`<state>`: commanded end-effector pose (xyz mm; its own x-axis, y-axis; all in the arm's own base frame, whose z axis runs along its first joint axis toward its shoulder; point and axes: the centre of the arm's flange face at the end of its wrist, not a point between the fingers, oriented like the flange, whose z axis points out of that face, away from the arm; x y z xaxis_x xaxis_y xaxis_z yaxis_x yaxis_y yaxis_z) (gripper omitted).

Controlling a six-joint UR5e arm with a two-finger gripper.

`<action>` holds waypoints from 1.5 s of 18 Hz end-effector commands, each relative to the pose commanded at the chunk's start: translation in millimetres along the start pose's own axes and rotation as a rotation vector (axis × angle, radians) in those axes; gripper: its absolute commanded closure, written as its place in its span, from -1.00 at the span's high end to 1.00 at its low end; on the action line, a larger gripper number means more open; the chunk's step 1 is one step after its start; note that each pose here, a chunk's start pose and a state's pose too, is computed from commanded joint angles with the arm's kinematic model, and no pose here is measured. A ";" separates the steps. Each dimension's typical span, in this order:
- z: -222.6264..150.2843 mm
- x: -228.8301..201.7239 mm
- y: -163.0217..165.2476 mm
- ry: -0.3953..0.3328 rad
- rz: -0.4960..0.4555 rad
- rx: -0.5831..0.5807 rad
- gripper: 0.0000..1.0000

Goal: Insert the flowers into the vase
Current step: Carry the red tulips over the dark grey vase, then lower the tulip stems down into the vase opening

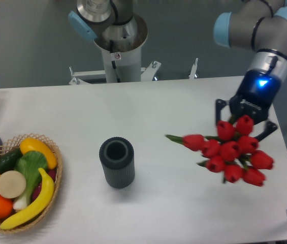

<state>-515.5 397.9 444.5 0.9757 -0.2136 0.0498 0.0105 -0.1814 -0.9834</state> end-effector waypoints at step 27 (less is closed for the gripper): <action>88.6 133.7 9.3 0.243 -0.039 0.087 -0.26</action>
<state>-365.6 452.7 426.5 0.8929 -0.4344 0.1185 0.0764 -0.1131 -0.9906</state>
